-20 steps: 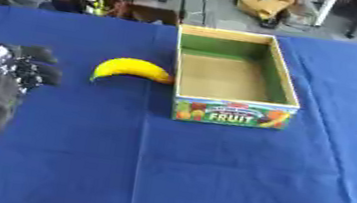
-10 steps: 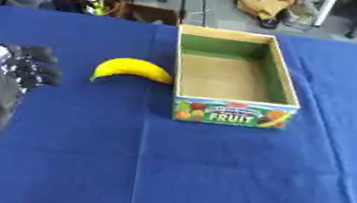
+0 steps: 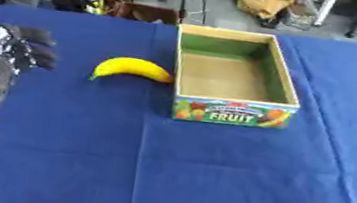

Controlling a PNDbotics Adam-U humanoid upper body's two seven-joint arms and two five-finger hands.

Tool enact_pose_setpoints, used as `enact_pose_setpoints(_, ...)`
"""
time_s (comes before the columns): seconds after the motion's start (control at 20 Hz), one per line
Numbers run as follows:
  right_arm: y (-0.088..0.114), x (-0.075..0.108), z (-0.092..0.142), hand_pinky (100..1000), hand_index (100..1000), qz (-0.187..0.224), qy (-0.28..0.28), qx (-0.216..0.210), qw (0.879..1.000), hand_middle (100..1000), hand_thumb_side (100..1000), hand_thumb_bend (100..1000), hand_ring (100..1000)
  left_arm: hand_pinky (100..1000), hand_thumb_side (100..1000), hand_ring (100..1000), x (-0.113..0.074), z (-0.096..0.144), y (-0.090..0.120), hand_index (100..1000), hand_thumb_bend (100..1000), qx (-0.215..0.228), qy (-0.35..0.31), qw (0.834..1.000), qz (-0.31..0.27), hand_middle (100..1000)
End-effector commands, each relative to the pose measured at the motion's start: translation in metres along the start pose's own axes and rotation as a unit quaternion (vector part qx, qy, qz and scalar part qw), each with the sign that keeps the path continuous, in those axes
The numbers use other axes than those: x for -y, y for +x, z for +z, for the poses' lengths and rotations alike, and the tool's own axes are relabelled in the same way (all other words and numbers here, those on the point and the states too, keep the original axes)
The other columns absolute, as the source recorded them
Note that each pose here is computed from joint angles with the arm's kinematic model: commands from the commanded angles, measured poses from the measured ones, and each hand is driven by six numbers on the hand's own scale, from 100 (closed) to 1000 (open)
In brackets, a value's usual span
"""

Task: Pick up objects on the table and place them in the box.

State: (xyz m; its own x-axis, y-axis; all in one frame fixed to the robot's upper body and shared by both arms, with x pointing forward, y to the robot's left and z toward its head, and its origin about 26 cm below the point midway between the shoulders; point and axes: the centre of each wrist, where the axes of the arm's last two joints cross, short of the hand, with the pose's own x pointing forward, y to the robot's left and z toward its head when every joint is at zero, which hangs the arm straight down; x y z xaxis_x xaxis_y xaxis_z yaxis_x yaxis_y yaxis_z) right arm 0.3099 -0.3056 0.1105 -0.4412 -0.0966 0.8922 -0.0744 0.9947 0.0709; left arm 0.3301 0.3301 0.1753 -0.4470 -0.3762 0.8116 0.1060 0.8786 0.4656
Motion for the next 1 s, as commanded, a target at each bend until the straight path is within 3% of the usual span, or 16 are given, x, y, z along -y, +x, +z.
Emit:
enact_pose_setpoints(0.05, 0.007, 0.001, -0.003, 640, 754, 0.009, 0.009, 0.009, 1.0, 565, 878, 100, 665, 695, 859, 694, -0.021, -0.016, 0.018, 767, 286, -0.006, -0.036, 0.989, -0.147, 707)
enact_pose_setpoints(0.35, 0.006, 0.001, -0.002, 639, 754, 0.008, 0.012, 0.005, 1.0, 565, 879, 100, 665, 715, 660, 715, -0.033, -0.053, 0.029, 781, 377, -0.022, -0.098, 0.934, -0.342, 715)
enact_pose_setpoints(0.5, 0.005, -0.001, -0.002, 639, 754, 0.006, 0.014, 0.002, 1.0, 565, 879, 100, 665, 711, 591, 702, -0.033, -0.082, 0.034, 779, 435, -0.031, -0.142, 0.895, -0.422, 698)
enact_pose_setpoints(0.8, 0.003, -0.001, -0.001, 639, 754, 0.005, 0.016, -0.001, 1.0, 565, 879, 100, 665, 690, 519, 654, -0.035, -0.118, 0.019, 753, 523, -0.057, -0.199, 0.848, -0.488, 652)
enact_pose_setpoints(1.0, 0.003, -0.003, -0.002, 639, 754, 0.002, 0.02, -0.003, 1.0, 565, 879, 100, 665, 669, 518, 586, -0.031, -0.134, 0.001, 738, 551, -0.082, -0.225, 0.836, -0.494, 598)
